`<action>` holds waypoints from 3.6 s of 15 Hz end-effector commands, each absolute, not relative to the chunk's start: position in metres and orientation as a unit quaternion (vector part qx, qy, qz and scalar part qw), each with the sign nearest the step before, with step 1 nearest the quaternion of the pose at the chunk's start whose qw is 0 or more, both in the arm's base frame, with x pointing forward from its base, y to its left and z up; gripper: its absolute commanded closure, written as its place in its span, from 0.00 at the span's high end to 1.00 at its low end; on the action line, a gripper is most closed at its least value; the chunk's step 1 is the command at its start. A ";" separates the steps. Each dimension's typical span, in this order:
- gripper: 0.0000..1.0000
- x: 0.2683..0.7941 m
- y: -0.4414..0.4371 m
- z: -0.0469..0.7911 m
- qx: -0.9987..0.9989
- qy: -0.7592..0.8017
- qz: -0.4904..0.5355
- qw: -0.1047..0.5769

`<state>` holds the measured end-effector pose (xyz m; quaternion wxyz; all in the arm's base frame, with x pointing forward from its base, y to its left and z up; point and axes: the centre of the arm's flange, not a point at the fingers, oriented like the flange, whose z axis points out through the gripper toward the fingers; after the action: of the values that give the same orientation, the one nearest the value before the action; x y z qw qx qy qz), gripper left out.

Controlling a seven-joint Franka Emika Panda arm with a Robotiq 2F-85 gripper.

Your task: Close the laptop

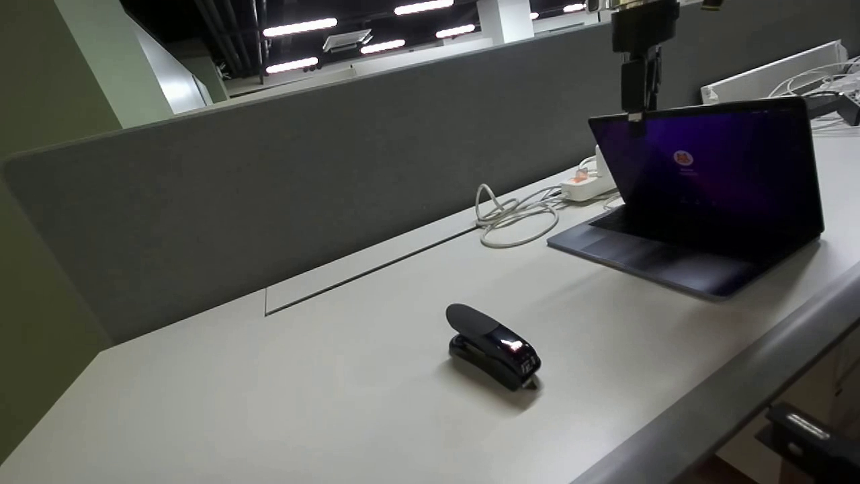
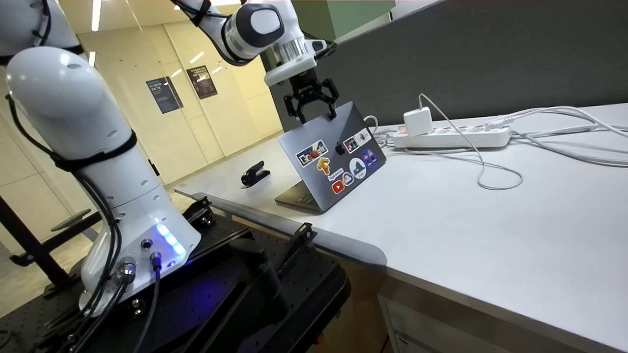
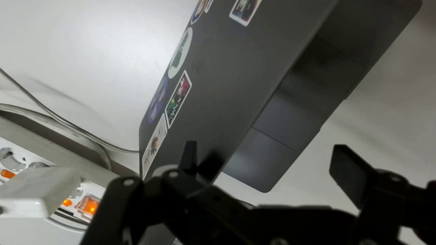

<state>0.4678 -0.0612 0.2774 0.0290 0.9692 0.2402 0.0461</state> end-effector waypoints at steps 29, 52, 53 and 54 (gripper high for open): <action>1.00 0.457 0.024 0.169 0.938 0.344 -0.036 0.035; 1.00 0.443 0.045 0.142 0.852 0.519 -0.015 -0.073; 1.00 0.443 0.048 0.145 0.850 0.523 -0.014 -0.065; 1.00 0.441 0.049 0.148 0.848 0.526 -0.015 -0.059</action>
<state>0.4463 0.0558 0.1430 -0.0726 0.8497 0.5221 -0.0077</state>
